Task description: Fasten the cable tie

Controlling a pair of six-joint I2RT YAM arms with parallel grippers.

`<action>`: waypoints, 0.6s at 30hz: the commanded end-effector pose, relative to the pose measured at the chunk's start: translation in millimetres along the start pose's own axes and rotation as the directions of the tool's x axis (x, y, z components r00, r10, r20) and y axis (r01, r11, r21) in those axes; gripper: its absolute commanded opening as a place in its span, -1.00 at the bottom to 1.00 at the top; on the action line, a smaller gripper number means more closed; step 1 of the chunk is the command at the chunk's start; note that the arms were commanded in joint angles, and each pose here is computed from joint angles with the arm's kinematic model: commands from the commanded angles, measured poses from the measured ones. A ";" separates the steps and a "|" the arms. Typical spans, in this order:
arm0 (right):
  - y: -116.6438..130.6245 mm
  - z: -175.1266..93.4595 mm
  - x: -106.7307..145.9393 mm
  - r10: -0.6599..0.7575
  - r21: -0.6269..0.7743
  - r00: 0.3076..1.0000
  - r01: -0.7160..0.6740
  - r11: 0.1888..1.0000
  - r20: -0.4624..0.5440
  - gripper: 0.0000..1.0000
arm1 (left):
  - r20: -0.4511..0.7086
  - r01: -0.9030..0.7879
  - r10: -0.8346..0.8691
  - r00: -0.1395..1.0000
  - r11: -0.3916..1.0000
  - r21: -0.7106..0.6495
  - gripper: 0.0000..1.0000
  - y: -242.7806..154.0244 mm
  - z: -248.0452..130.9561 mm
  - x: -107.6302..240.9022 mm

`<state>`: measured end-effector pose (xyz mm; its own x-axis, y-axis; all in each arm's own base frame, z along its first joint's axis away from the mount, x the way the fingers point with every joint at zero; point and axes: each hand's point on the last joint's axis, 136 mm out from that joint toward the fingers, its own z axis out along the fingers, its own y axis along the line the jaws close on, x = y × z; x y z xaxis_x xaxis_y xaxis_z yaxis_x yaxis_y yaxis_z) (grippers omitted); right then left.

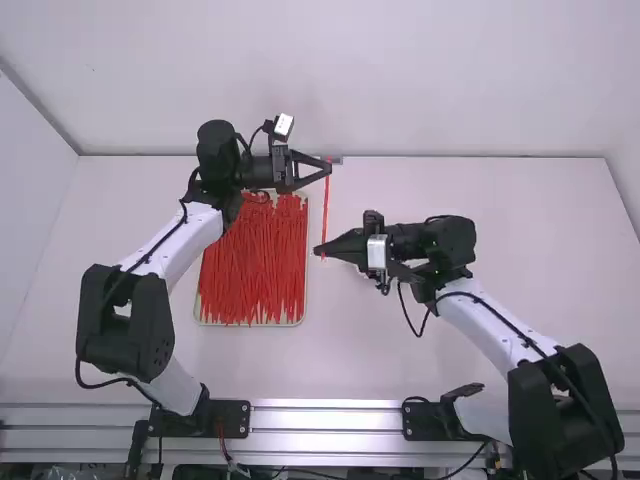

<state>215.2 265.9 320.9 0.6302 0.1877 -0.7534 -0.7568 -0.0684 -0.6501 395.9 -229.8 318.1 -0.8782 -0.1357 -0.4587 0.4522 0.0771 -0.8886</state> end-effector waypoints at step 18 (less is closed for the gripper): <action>-3.4 1.4 1.5 0.176 -0.010 0.984 -0.176 0.984 -0.004 -1.00 | -0.015 -0.033 0.033 0.999 0.999 0.001 -0.97 4.2 -1.4 3.8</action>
<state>208.8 265.4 312.5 0.5486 0.1807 -0.8163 -0.8069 -0.1413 -0.5736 396.0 -229.6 316.2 -0.8714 -0.1329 -0.4721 0.4648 0.0836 -0.8815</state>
